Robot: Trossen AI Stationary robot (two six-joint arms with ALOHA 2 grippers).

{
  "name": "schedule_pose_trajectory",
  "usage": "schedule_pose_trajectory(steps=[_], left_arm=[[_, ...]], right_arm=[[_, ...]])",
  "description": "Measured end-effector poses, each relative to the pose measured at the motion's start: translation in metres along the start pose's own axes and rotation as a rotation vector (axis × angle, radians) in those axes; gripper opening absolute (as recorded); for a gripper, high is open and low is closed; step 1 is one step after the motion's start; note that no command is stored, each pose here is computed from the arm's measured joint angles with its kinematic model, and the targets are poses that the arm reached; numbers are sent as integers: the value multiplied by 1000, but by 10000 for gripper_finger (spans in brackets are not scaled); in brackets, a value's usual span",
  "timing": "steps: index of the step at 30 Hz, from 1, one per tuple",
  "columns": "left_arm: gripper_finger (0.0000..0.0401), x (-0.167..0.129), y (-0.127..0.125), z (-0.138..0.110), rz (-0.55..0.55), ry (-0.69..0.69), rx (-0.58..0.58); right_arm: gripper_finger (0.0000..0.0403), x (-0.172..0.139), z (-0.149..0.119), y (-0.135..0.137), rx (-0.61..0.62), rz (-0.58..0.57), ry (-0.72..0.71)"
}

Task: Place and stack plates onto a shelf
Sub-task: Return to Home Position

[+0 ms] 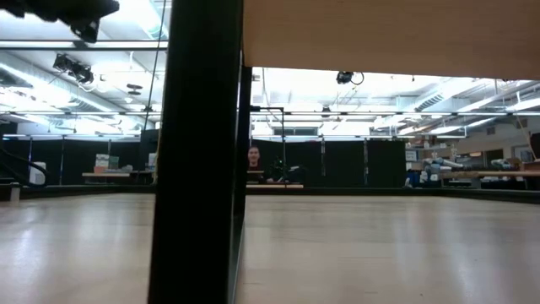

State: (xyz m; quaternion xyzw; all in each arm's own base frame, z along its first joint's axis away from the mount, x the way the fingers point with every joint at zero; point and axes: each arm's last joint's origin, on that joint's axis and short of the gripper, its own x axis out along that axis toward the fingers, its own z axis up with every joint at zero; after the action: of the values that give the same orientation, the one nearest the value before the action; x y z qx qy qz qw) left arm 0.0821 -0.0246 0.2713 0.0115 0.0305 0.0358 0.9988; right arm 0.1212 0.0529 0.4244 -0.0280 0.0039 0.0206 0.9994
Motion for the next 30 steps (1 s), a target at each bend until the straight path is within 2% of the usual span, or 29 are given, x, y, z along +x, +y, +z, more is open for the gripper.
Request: schedule_pose_trajectory(steps=[11,22,30], left_arm=[[79,-19,12,-27,23,-116,58],[79,-4,5,-47,82,-166,152],[79,5,8,-62,213,-204,216]], right_arm=[[140,0,0,0,0,0,0],[140,0,0,0,-3,0,3],[140,2,-1,1,-8,-1,10]])
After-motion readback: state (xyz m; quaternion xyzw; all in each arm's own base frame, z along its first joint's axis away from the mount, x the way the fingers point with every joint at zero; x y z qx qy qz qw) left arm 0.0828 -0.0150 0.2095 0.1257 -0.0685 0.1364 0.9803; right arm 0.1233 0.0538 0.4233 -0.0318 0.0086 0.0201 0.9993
